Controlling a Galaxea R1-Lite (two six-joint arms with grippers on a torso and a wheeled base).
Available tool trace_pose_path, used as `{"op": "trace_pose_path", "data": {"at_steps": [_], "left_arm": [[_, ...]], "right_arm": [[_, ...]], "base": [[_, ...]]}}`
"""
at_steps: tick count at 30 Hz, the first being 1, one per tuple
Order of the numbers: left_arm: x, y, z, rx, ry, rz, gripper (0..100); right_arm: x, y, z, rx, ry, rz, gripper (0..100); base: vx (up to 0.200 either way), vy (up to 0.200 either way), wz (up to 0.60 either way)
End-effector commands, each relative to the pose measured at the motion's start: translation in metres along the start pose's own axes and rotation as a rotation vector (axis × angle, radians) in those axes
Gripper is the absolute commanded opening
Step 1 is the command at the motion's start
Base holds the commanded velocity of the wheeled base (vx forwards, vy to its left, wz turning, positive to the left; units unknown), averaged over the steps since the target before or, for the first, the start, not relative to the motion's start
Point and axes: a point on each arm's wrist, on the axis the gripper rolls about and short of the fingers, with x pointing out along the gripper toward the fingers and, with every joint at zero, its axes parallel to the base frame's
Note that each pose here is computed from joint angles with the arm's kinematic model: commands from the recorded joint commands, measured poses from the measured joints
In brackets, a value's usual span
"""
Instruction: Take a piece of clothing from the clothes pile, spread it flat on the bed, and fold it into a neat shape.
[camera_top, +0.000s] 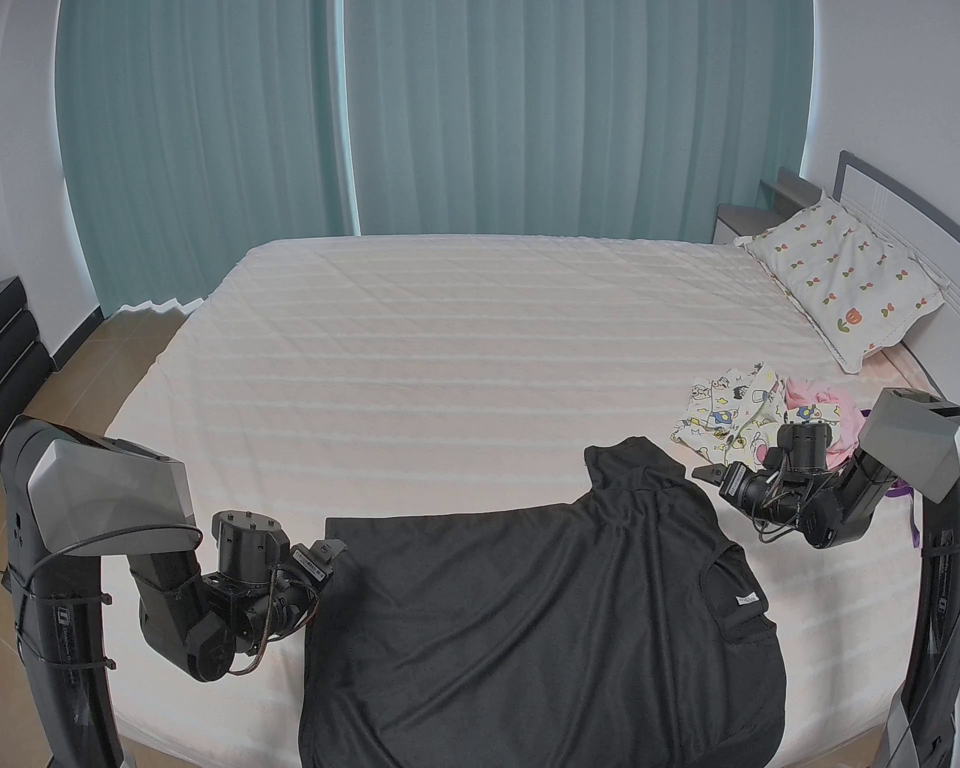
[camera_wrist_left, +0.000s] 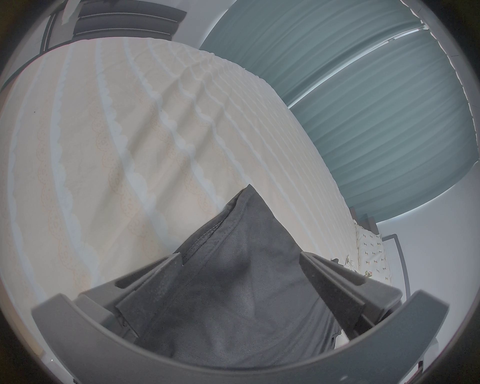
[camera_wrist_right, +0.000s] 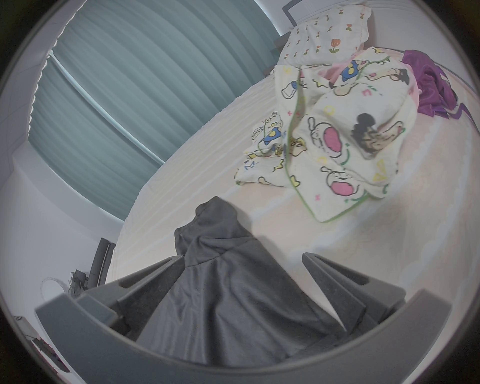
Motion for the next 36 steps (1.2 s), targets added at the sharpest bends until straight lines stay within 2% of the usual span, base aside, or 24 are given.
{"op": "trace_pose_path", "data": {"at_steps": [1, 9, 10, 15, 23, 26, 31, 34, 36], "left_arm": [[0.000, 0.000, 0.000, -0.001, -0.001, 0.000, 100], [0.000, 0.000, 0.000, -0.001, -0.001, 0.000, 100], [0.000, 0.000, 0.000, -0.001, -0.001, 0.000, 100], [0.000, 0.000, 0.000, -0.002, -0.002, -0.001, 100], [0.005, -0.009, 0.010, 0.000, -0.039, -0.035, 100], [0.009, -0.010, 0.015, 0.065, -0.055, -0.038, 100], [0.024, -0.014, 0.034, 0.136, -0.097, -0.057, 100], [0.045, -0.005, 0.041, 0.226, -0.063, -0.021, 100], [0.053, -0.002, 0.045, 0.255, -0.053, -0.001, 100]], "right_arm": [[-0.002, -0.012, -0.006, 0.000, 0.032, -0.013, 100], [0.020, -0.018, -0.020, -0.060, 0.061, -0.011, 100], [0.029, -0.019, -0.022, -0.066, 0.060, -0.014, 0], [0.031, -0.021, -0.022, -0.068, 0.053, -0.016, 0], [0.002, -0.037, -0.017, -0.060, 0.065, -0.066, 0], [-0.013, -0.047, -0.010, -0.064, 0.056, -0.095, 0], [-0.016, -0.052, -0.013, -0.068, 0.047, -0.094, 0], [-0.009, -0.052, -0.020, -0.072, 0.035, -0.079, 0], [-0.007, -0.050, -0.023, -0.079, 0.027, -0.068, 0]], "base": [[0.000, 0.000, 0.00], [0.000, 0.000, 0.00], [0.000, 0.000, 0.00], [0.000, 0.000, 0.00], [0.000, 0.000, 0.00], [0.000, 0.000, 0.00], [0.000, 0.000, 0.00], [0.000, 0.000, 0.00], [0.000, 0.000, 0.00]]}}
